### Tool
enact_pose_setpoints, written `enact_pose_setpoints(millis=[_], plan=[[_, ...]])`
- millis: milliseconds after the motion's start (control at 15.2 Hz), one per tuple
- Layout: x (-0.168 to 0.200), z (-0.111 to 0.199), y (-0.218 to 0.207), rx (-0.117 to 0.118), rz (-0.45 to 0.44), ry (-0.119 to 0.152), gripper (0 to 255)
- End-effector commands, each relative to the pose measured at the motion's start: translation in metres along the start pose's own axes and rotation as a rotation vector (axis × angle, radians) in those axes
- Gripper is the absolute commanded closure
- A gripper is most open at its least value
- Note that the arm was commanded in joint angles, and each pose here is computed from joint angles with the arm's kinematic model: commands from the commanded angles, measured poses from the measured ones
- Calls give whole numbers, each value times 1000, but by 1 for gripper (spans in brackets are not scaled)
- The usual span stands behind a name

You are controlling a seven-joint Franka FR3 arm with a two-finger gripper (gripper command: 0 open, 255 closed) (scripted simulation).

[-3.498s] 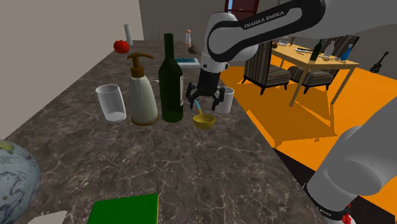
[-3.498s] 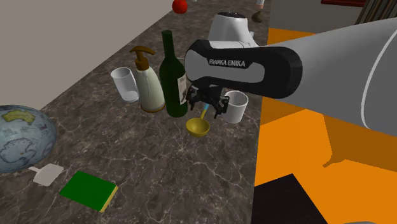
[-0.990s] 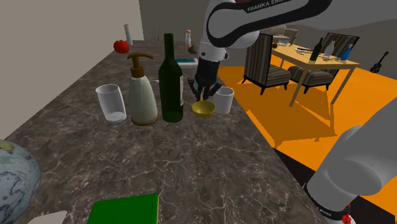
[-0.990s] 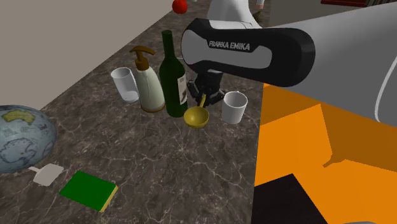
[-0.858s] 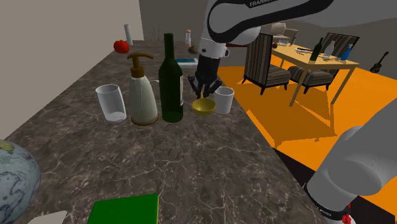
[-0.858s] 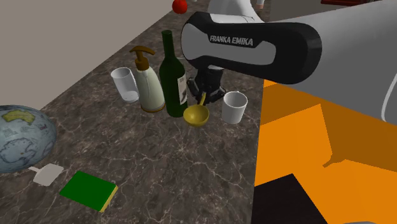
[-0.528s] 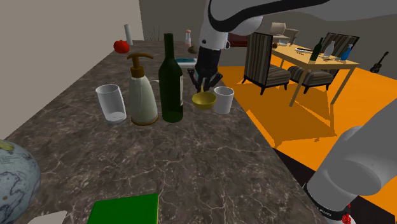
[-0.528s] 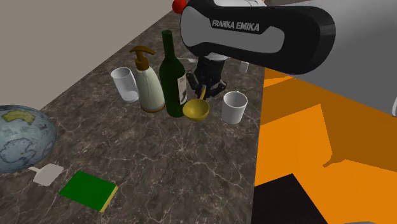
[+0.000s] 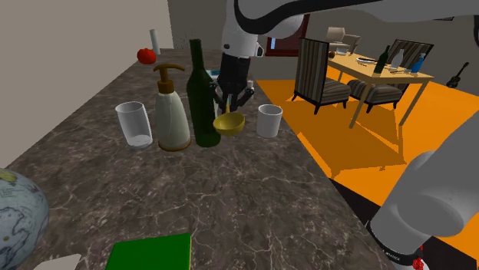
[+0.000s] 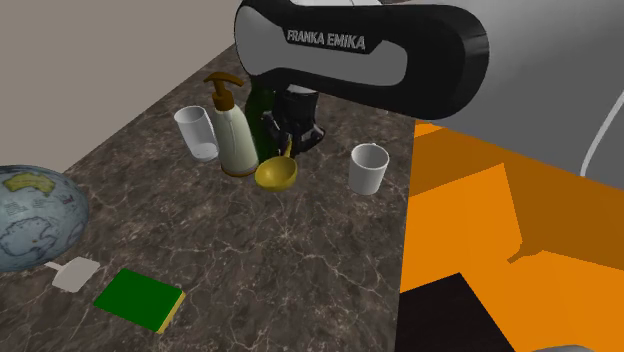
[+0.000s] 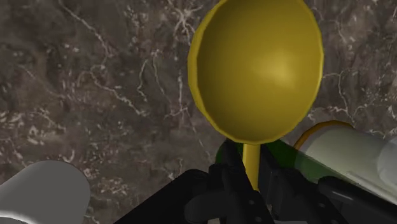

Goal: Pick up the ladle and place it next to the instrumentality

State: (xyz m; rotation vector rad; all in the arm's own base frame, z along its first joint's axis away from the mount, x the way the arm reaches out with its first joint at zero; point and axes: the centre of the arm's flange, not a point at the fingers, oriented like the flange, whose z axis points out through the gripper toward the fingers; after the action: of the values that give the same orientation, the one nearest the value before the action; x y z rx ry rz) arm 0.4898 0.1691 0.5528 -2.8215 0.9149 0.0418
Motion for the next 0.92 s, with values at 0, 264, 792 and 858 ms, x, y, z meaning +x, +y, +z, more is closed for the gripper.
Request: enact_pose_setpoints(millis=[0,264,792,858], plan=[[-12,3,-23,0,1,0,255],[-39,12,-68,0,1,0,255],[-92,30,-158,0,1,0,255],[-98,32,-169,0,1,0,255]])
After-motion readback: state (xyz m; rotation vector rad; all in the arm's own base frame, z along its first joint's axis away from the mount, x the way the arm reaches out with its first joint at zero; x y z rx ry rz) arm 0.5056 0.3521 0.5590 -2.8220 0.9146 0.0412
